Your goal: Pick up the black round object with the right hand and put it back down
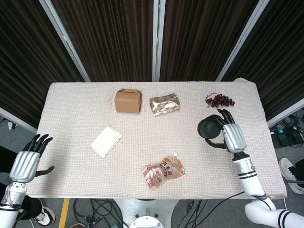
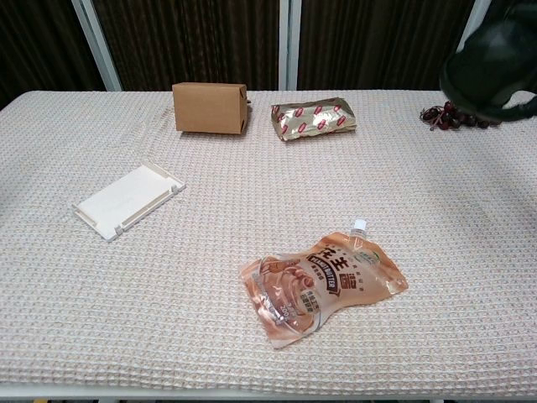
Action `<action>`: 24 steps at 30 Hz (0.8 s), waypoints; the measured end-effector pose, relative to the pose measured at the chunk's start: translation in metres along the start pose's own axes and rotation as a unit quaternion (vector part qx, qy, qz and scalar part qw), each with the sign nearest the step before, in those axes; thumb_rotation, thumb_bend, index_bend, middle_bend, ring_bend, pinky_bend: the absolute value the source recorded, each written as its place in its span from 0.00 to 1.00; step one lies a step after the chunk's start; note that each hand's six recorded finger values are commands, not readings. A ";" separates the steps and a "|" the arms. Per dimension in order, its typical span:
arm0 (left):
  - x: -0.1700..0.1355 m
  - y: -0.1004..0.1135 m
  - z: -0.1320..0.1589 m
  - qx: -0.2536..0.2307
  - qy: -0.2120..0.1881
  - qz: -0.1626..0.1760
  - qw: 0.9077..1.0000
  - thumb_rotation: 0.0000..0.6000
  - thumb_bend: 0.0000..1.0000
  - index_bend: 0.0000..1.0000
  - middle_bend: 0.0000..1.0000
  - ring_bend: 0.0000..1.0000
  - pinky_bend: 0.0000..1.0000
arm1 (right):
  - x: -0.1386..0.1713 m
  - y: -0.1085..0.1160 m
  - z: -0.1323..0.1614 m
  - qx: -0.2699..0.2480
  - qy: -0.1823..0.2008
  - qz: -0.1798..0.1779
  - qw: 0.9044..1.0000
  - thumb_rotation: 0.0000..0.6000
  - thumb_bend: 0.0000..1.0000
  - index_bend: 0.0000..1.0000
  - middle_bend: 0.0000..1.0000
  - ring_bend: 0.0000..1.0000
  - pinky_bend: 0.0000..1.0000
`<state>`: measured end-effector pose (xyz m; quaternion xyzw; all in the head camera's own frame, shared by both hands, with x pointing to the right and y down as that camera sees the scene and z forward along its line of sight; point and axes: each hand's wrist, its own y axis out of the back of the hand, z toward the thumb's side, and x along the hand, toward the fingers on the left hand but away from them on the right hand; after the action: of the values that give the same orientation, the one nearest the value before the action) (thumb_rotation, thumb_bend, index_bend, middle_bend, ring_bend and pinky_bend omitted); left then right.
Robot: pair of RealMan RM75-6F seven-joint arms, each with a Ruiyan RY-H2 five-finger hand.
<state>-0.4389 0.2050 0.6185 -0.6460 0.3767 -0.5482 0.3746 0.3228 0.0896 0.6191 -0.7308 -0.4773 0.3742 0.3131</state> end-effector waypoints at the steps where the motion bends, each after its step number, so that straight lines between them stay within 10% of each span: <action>1: 0.000 0.000 0.001 -0.001 0.000 0.000 1.000 1.00 0.02 0.13 0.07 0.00 0.22 | 0.001 0.009 0.006 -0.002 0.009 -0.015 1.000 1.00 0.15 0.33 0.42 0.09 0.00; 6: 0.001 -0.001 0.002 -0.004 -0.002 -0.002 1.000 1.00 0.02 0.13 0.07 0.00 0.22 | 0.004 0.020 0.005 0.004 0.003 -0.030 1.000 1.00 0.16 0.35 0.44 0.10 0.00; 17: -0.001 0.002 0.003 -0.007 -0.003 0.006 1.000 1.00 0.02 0.13 0.07 0.00 0.22 | 0.010 -0.077 -0.069 0.054 -0.103 0.177 0.977 1.00 0.17 0.35 0.44 0.10 0.00; 24: -0.001 0.000 0.002 -0.009 -0.003 0.004 1.000 1.00 0.02 0.13 0.07 0.00 0.22 | -0.005 -0.031 0.005 0.010 0.006 0.067 0.998 1.00 0.17 0.35 0.44 0.10 0.00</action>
<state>-0.4371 0.2054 0.6177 -0.6494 0.3832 -0.5411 0.3722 0.3034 0.0961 0.6430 -0.7603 -0.4213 0.3951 0.2974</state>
